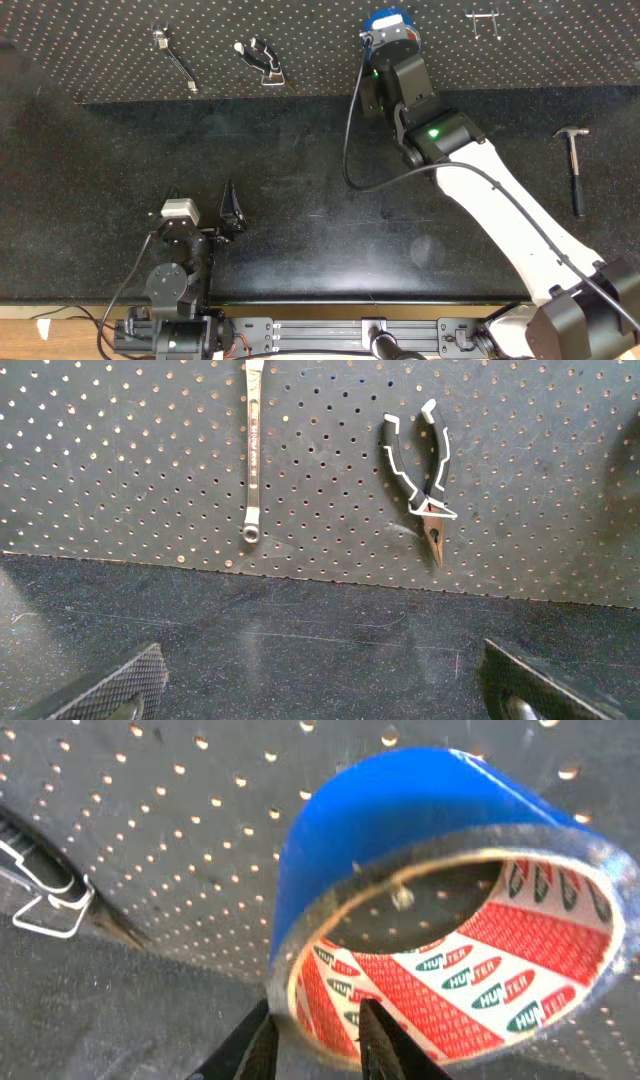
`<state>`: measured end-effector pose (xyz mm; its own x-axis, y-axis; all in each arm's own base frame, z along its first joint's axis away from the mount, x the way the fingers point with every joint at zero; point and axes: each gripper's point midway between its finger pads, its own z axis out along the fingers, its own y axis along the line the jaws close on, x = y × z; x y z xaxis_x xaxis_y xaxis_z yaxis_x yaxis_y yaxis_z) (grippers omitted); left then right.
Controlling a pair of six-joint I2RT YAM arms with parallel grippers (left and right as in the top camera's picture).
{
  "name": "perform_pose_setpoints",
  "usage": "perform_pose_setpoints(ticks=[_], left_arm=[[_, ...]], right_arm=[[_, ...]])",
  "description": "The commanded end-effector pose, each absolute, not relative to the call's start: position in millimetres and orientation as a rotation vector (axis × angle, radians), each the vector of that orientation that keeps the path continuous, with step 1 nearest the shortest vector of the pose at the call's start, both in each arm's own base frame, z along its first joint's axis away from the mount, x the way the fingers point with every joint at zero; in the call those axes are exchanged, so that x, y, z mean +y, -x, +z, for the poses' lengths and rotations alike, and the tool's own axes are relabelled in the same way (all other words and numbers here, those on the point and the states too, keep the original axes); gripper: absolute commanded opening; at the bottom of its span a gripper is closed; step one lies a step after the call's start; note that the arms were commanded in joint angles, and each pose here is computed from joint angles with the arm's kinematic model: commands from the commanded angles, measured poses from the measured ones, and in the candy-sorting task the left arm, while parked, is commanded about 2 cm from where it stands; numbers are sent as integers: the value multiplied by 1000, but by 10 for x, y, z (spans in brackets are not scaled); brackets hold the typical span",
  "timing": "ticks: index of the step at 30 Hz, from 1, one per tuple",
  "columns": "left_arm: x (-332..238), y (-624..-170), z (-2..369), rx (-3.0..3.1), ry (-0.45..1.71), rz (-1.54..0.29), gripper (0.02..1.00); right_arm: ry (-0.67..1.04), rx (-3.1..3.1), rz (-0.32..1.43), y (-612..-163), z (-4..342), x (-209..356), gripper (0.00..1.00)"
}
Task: Place Tools Onto Pegboard
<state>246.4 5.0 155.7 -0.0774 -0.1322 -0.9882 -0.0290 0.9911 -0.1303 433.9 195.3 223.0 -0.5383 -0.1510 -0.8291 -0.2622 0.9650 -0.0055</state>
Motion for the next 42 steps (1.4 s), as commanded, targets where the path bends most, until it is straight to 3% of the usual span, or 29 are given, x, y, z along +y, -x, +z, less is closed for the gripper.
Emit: perform_pose_setpoints(ticks=[1,14,18,21,23,29,34,38,42], left_arm=[[37,-2460,1558,1646,103,-82,996],[37,-2460,1557,1647,103,-82,996],[37,-2460,1557,1647,103,-82,996],[37,-2460,1557,1647,103,-82,996],[37,-2460,1557,1647,103,-82,996],[37,-2460,1557,1647,103,-82,996],[37,-2460,1557,1647,103,-82,996],[37,-2460,1557,1647,103,-82,996],[37,-2460,1557,1647,103,-82,996]], right_arm=[[292,2105,157,-4174,2575,1878,283],[310,2169,133,-3778,2701,1665,292],[320,2241,100,-3582,2618,1519,446],[301,2349,48,-3401,2467,1288,630],[209,2467,-5,-3227,2309,978,744],[-64,2687,-158,-2918,2008,148,919],[-307,2811,-266,-2626,1689,-552,950],[-337,2913,-315,-2411,1425,-887,954],[-226,2944,-118,-2479,1264,-976,958]])
